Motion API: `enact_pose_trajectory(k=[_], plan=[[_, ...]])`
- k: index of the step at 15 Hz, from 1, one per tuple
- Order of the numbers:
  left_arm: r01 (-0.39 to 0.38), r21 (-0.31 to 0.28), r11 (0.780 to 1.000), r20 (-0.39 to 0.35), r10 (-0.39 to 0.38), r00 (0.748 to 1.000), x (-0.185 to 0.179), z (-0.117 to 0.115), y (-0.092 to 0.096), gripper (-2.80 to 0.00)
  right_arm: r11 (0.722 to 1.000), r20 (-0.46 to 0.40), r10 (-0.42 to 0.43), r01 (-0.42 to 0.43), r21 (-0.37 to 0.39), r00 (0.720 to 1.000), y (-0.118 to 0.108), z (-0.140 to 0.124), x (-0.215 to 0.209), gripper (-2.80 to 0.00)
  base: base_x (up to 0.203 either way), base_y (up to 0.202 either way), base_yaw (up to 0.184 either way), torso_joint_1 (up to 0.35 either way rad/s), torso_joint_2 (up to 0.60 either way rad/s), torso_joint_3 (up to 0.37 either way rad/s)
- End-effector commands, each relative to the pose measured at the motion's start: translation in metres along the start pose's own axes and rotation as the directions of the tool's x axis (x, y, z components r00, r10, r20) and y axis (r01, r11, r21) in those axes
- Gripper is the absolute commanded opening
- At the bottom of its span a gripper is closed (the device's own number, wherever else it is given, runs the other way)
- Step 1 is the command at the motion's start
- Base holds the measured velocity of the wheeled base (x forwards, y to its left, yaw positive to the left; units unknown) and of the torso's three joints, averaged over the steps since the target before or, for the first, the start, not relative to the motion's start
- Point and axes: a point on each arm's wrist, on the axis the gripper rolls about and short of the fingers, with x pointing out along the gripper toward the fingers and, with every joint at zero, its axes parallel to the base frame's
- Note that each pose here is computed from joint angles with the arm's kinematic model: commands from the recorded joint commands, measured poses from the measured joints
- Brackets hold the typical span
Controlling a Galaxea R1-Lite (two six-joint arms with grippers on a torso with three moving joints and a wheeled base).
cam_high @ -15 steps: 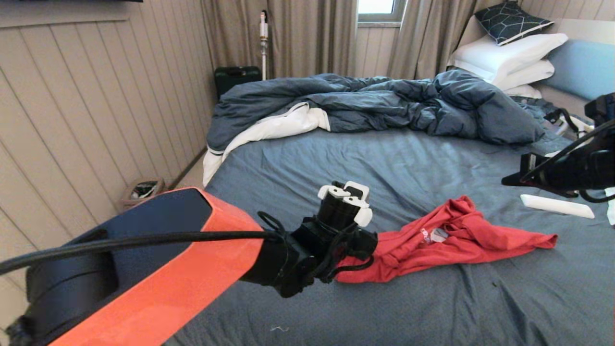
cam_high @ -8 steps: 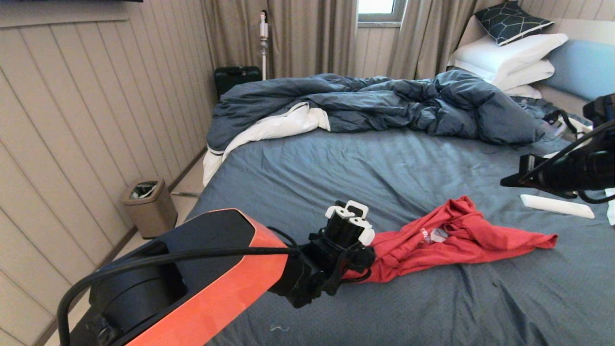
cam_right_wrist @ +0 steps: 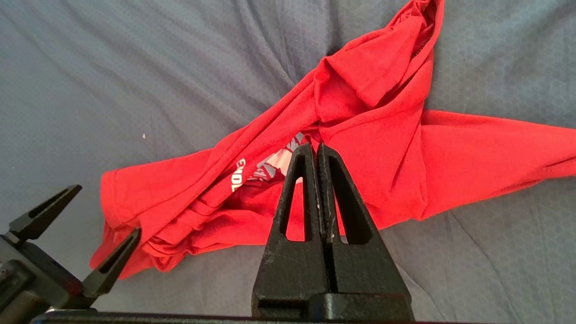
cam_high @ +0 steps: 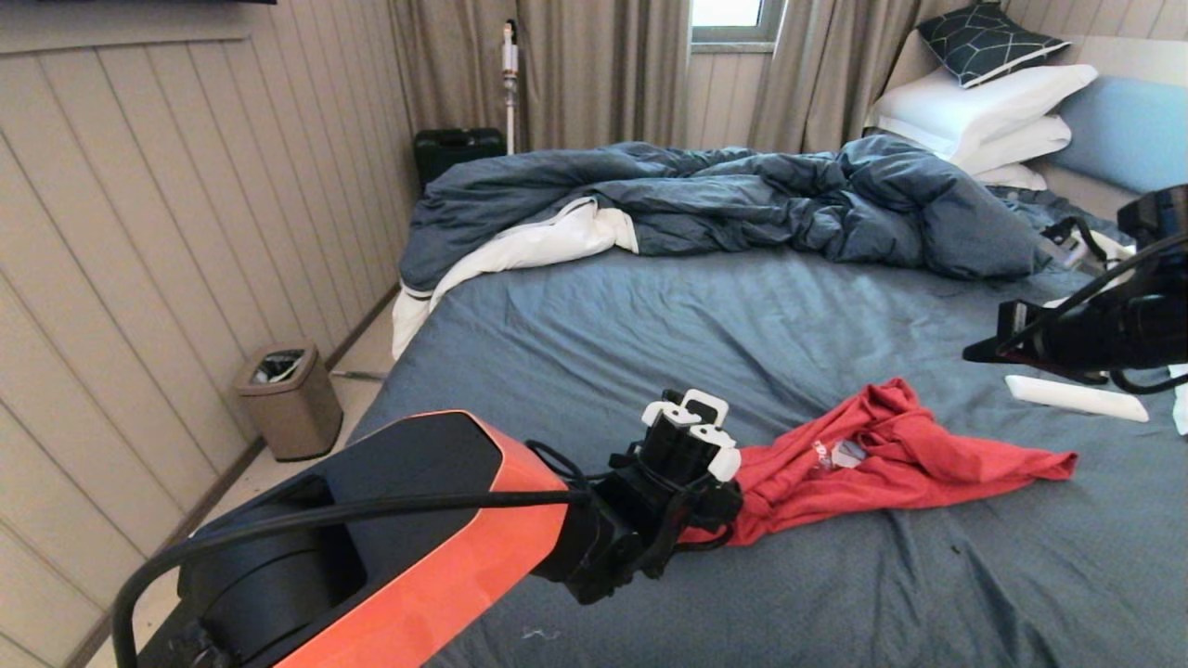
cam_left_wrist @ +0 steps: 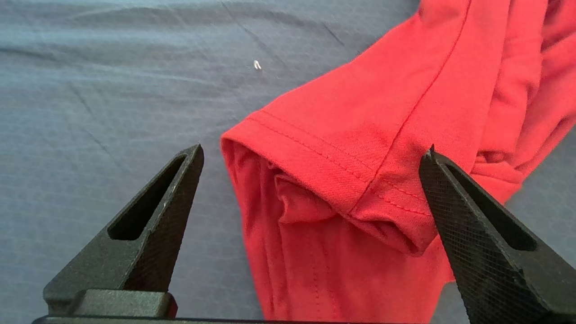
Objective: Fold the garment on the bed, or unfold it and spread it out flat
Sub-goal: Unford the red T-shirt
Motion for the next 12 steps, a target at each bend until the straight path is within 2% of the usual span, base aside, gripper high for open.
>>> enact_pose_trajectory(k=[1,2,12], plan=[[0.004,0.002,1.0,0.0,-0.004,1.0,-0.001,-0.001,-0.003,0.0,1.0,-0.008,0.001,-0.001,0.004,1.0,-0.001,-0.001,0.003,-2.8,0.0,0.0,0.0,0.0,0.0,0.0],[0.002,0.003,1.0,-0.006,-0.002,1.0,0.0,-0.001,-0.002,-2.8,1.0,-0.008,0.001,-0.001,0.004,1.0,-0.001,-0.001,0.003,-2.8,0.0,0.0,0.0,0.0,0.0,0.0],[0.021,0.0,1.0,0.021,-0.021,1.0,-0.002,0.0,-0.013,-2.8,1.0,-0.015,-0.002,0.002,0.006,1.0,-0.003,-0.002,0.005,-2.8,0.0,0.0,0.0,0.0,0.0,0.0]])
